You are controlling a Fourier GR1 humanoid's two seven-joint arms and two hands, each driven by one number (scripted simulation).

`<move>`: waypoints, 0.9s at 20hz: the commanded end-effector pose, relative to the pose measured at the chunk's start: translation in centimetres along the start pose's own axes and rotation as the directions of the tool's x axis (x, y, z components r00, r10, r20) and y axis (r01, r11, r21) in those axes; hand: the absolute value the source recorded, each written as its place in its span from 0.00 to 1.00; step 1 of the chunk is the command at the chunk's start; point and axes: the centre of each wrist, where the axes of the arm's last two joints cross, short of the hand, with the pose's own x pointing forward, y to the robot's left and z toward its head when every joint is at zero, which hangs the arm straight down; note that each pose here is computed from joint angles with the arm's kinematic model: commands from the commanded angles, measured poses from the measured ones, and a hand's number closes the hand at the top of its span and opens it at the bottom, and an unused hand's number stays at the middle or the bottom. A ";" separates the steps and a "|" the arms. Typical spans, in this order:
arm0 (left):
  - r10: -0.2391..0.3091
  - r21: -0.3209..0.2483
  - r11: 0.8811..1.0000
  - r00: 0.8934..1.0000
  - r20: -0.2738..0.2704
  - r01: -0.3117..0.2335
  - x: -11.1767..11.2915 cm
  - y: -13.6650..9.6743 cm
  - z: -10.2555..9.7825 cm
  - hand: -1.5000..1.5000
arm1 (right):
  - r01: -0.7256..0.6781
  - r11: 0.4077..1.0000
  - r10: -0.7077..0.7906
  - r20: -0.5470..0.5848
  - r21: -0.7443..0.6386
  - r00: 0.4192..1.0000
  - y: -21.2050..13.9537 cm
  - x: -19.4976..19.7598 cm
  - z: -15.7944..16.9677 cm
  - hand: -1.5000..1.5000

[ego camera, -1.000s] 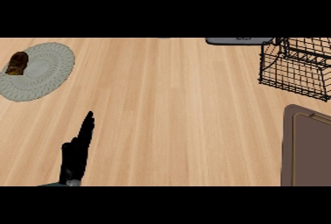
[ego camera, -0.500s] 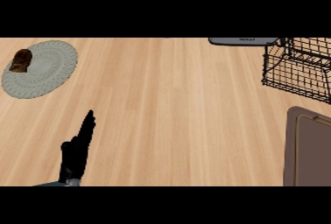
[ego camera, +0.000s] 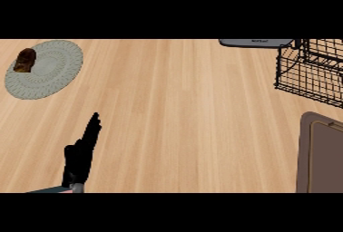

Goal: Pick the squash from the tray and place it in the tiered basket

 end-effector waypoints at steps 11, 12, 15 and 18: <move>0.011 0.003 1.000 0.999 -0.031 -0.011 -0.2 0.1 -0.4 0.50 | -0.085 0.993 0.088 -0.032 0.076 0.996 10.0 1.2 -4.3 1.00; -0.002 -0.001 1.000 0.998 -0.061 0.002 -0.6 -0.4 -0.1 0.50 | -0.074 0.994 0.079 -0.049 0.081 0.996 10.3 0.8 -4.1 1.00; -0.015 -0.002 1.000 0.999 -0.040 0.015 0.3 -0.7 -1.2 0.50 | -0.072 0.994 0.075 -0.040 0.077 0.996 12.4 1.5 -4.7 1.00; -0.001 0.001 1.000 1.000 -0.031 0.001 -0.1 -1.5 -0.5 0.50 | 0.115 0.988 -0.105 -0.098 0.100 0.990 13.4 -0.4 -4.1 1.00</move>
